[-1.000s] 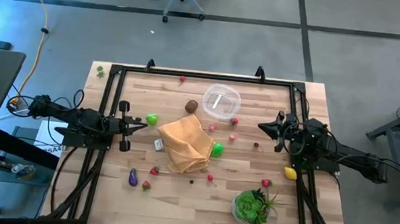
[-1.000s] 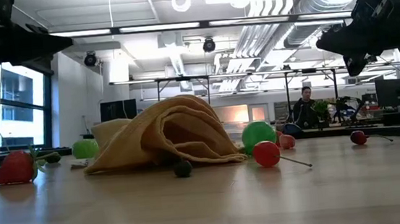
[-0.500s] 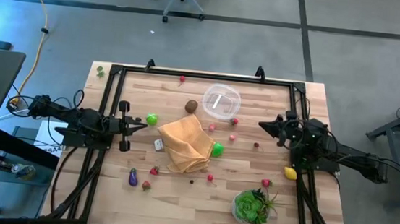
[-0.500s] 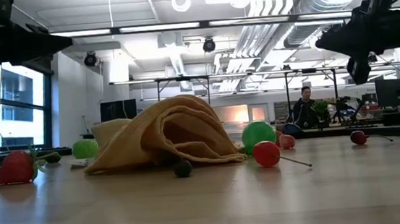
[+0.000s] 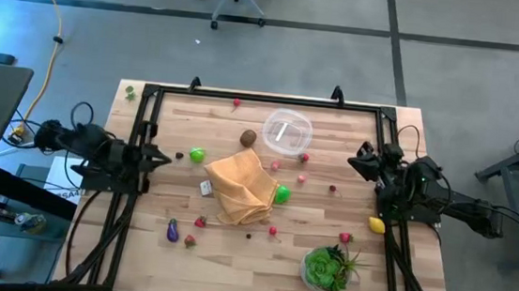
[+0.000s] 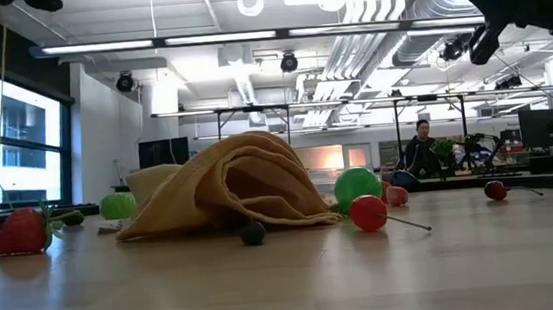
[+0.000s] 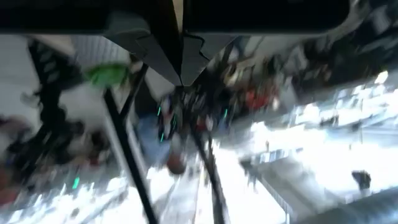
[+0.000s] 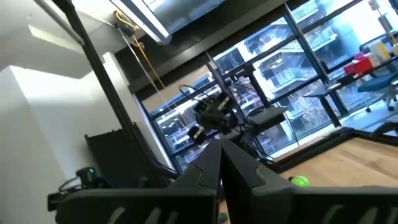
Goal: Pick and placing Produce into tupperware
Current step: Move the yellow towel to the top left of the table
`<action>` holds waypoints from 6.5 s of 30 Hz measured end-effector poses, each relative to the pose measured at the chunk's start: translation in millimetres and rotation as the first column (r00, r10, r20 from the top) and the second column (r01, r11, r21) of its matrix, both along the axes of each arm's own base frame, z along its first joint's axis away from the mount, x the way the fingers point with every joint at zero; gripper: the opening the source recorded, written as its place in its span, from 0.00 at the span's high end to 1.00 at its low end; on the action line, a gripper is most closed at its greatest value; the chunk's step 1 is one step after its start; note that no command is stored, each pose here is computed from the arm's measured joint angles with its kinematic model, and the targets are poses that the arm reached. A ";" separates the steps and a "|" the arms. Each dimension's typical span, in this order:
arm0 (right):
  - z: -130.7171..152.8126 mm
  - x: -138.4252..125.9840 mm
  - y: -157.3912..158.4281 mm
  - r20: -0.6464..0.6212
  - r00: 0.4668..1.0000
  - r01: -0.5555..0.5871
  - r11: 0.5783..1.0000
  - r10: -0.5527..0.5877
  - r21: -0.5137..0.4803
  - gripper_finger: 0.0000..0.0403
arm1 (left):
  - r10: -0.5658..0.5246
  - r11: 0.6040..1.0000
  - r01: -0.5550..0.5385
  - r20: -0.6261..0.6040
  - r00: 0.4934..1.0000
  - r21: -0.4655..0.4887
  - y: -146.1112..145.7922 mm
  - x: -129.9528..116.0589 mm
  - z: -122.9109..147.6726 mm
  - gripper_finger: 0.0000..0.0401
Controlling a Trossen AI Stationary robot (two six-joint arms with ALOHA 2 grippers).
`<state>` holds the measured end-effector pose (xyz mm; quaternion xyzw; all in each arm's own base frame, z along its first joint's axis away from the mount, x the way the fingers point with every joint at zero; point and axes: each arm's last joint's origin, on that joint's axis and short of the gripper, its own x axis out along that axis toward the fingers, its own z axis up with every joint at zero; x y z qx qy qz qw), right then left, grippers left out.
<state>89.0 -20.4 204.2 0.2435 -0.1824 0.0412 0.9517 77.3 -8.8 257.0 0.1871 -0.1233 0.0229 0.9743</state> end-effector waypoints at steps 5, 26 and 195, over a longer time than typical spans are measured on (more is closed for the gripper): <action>-0.3 0.3 0.1 -0.013 1.000 0.009 0.999 -0.009 -0.042 1.00 | 0.104 0.995 -0.100 -0.235 0.966 0.028 1.2 10.6 22.3 1.00; 67.1 22.5 -11.2 -0.668 0.729 0.103 0.989 -0.148 -0.106 1.00 | -0.024 0.999 -0.018 -0.777 0.629 -0.045 -3.3 114.0 7.3 1.00; 28.1 47.2 -18.4 -0.899 0.437 0.064 0.998 -0.025 0.004 0.77 | 0.024 0.440 -0.764 -0.857 -0.515 0.472 260.1 108.4 -65.8 1.00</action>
